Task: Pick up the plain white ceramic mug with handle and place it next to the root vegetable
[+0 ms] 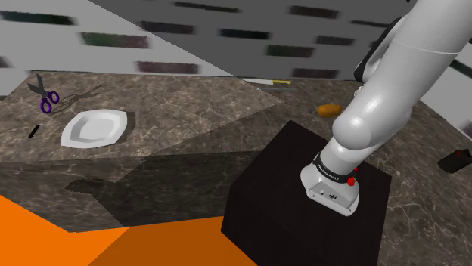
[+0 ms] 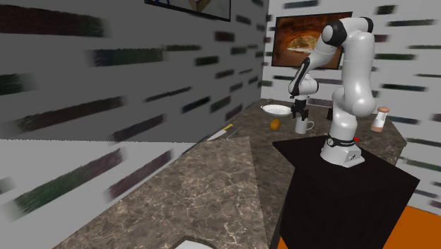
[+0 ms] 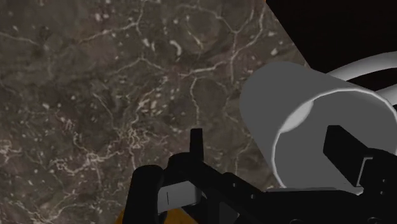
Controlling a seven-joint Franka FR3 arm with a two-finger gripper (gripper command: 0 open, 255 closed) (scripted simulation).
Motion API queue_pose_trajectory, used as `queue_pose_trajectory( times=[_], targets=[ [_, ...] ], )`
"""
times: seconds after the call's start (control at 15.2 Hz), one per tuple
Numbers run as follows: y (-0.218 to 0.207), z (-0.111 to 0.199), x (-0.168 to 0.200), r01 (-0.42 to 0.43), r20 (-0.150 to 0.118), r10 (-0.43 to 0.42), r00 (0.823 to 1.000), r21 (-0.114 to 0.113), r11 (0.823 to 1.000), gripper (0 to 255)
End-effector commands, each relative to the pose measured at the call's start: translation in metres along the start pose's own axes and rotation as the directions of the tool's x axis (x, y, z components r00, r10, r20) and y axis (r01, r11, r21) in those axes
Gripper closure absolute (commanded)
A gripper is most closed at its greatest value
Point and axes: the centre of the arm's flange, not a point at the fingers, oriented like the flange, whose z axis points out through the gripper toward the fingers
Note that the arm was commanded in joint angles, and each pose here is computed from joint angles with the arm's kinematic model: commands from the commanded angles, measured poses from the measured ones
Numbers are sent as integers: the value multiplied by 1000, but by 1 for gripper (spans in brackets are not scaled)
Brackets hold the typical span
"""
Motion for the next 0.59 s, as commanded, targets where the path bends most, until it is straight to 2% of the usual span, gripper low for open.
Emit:
queue_pose_trajectory(
  times=[0.0,0.26,0.53],
  targets=[
    [0,0,0,0,0,0,1000,0,1000,0],
    [0,-50,0,0,0,0,1000,0,1000,0],
    [0,-50,0,0,0,0,1000,0,1000,0]
  ],
)
